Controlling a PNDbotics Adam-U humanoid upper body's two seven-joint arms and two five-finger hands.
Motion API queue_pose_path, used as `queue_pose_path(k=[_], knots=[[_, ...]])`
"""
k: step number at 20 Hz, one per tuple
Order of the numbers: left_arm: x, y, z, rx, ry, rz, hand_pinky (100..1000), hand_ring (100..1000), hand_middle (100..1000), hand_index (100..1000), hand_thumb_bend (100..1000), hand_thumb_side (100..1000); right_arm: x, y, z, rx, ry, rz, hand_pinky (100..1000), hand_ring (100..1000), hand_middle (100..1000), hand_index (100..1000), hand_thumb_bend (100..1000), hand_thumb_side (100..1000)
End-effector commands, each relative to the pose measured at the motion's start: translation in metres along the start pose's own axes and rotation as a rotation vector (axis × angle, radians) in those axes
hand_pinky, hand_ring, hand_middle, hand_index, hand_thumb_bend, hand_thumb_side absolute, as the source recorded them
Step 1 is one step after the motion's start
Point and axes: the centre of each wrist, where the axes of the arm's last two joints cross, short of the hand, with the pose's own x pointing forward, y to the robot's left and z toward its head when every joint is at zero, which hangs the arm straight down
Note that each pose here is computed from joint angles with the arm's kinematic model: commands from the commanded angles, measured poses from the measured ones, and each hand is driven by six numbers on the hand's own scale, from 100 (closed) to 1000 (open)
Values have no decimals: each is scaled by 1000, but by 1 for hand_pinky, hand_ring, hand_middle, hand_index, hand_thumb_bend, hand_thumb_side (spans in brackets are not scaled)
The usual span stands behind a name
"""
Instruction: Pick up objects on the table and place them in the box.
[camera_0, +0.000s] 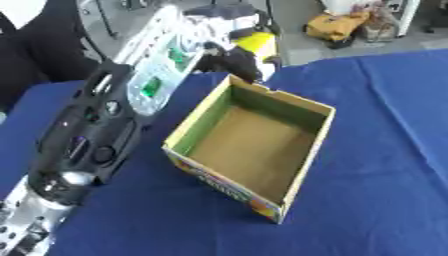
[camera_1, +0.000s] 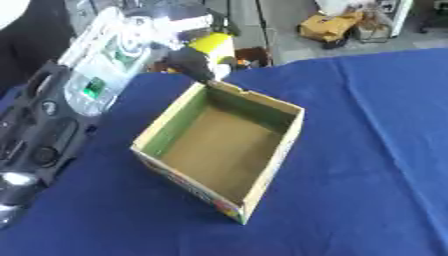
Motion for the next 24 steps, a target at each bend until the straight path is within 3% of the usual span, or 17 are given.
queue_pose_path(k=[1,11,24], knots=[[6,-5,-11,47,37,-46,355,510,630,912,100,359,7,2,-7,-9,-33,-27,767,737,623,760,100,413],[8,-48,-42,79,141,-211,372,531,653,900,100,357,10,7,-10,-14,-40,-62,767,735,621,761,100,416],[-1,-93,-59,-16,140,-201,369,535,652,902,100,350,10,5,-12,-18,-43,-60,767,733,617,762,100,422]])
